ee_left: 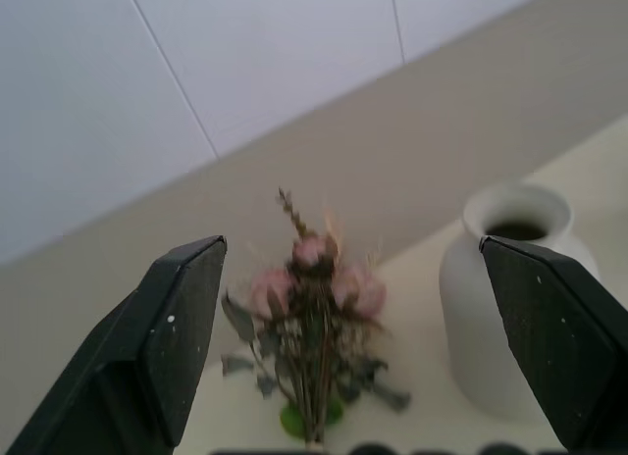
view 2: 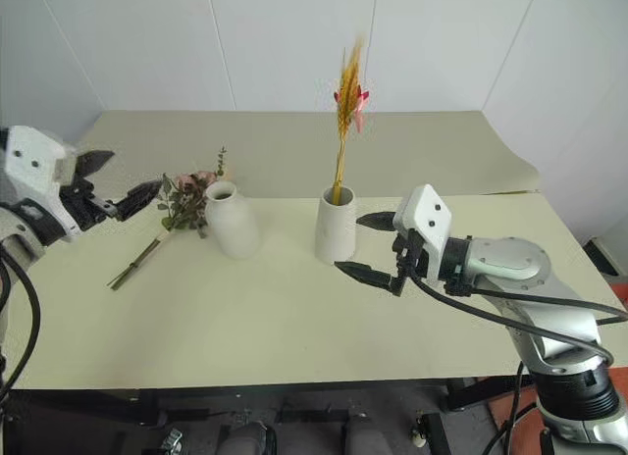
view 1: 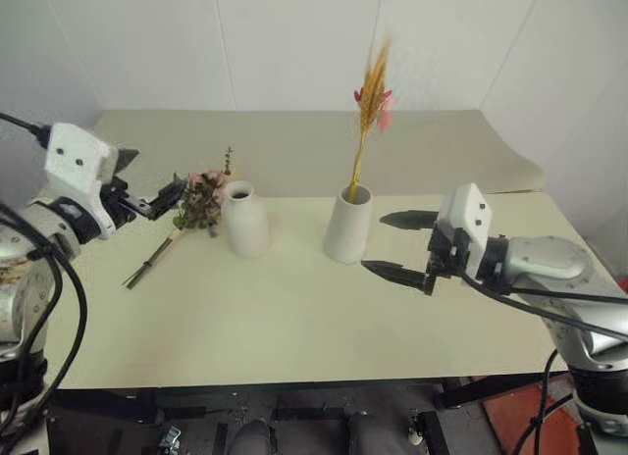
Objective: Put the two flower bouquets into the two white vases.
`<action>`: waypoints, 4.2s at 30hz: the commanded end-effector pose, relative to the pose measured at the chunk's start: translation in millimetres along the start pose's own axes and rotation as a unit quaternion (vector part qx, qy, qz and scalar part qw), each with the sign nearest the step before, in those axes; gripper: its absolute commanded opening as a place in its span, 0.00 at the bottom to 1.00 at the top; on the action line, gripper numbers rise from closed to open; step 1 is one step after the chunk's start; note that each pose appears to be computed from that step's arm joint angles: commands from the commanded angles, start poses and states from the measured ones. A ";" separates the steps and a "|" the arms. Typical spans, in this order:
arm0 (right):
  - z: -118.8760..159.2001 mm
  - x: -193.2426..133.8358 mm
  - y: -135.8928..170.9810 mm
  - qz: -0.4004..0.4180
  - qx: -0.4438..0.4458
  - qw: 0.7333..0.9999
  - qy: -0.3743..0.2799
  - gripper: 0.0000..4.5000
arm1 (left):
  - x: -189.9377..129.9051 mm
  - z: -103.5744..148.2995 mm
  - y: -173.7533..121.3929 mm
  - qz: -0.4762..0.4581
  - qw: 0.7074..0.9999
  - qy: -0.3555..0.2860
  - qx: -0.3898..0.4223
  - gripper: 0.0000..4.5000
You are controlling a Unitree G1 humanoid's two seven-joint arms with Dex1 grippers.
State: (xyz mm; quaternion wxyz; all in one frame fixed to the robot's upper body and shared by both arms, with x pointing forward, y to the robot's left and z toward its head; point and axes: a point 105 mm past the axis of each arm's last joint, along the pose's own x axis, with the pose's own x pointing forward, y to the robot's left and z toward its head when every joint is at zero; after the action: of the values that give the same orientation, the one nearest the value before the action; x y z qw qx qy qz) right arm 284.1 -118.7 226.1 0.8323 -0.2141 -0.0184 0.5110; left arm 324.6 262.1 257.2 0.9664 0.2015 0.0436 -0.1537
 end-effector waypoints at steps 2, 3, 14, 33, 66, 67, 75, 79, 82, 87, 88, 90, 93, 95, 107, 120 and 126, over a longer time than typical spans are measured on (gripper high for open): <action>21.5 -2.8 -4.8 0.002 -0.019 1.000 -0.011 1.00 | 10.1 -34.9 12.6 0.042 0.991 0.123 -0.037 1.00; 23.4 -1.0 -5.8 0.002 -0.019 1.000 -0.012 1.00 | 15.0 -42.1 14.9 0.050 0.987 0.143 -0.057 1.00; 33.4 4.3 -1.3 0.009 -0.024 1.000 -0.008 1.00 | 57.6 -85.6 26.8 0.073 0.963 0.226 -0.125 1.00; 24.7 0.8 -6.7 -0.028 -0.026 0.999 0.013 1.00 | 97.5 -86.8 38.3 0.095 0.978 0.142 -0.116 0.00; 17.4 -5.1 -9.7 -0.119 -0.047 0.992 0.006 1.00 | 86.8 93.2 -0.8 -0.144 0.810 -0.425 -0.379 0.00; 16.7 -4.9 -9.9 -0.121 -0.049 0.991 0.007 1.00 | 90.0 89.9 -0.2 -0.143 0.807 -0.421 -0.389 0.00; 13.9 -6.8 -14.3 -0.141 -0.053 0.988 0.010 1.00 | 101.4 82.9 -6.6 -0.170 0.790 -0.411 -0.423 0.00; 11.9 -7.7 -15.2 -0.150 -0.055 0.987 0.012 1.00 | 102.8 87.0 -13.5 -0.191 0.794 -0.406 -0.410 0.00; 11.1 -7.9 -15.0 -0.153 -0.056 0.987 0.011 1.00 | 102.4 87.5 -18.6 -0.204 0.802 -0.403 -0.392 0.00; 8.7 -8.3 -14.4 -0.158 -0.056 0.986 0.011 1.00 | 100.4 81.7 -26.7 -0.219 0.822 -0.390 -0.353 0.00; 8.5 -8.0 -14.2 -0.158 -0.056 0.986 0.011 1.00 | 100.7 79.6 -27.9 -0.220 0.825 -0.386 -0.350 0.00; 8.7 -8.3 -14.3 -0.158 -0.056 0.986 0.009 1.00 | 102.7 74.1 -33.0 -0.222 0.837 -0.373 -0.333 0.00; 9.9 -8.2 -15.1 -0.157 -0.056 0.986 0.007 1.00 | 100.8 72.2 -40.5 -0.231 0.848 -0.371 -0.300 0.00; 10.6 -8.8 -15.2 -0.153 -0.056 0.987 0.007 1.00 | 97.4 73.9 -44.1 -0.241 0.846 -0.376 -0.291 0.00; 26.9 -18.1 -7.3 -0.103 -0.027 0.994 -0.038 1.00 | 89.1 69.4 -54.6 -0.250 0.859 -0.379 -0.237 0.08; 23.9 -18.7 -8.9 -0.106 -0.031 0.993 -0.029 1.00 | 72.8 66.9 -40.0 -0.234 0.856 -0.401 -0.228 0.96; 21.6 -18.3 -7.8 -0.110 -0.030 0.993 -0.027 1.00 | 38.6 49.8 -24.8 -0.216 0.858 -0.407 -0.227 1.00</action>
State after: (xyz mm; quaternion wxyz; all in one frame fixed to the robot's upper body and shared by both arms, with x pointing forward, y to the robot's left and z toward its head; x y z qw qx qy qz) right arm 280.9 -129.1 242.9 0.8779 -0.2055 -0.0572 0.4287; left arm 368.1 203.4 269.9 0.8686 -0.1290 -0.2449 -0.4109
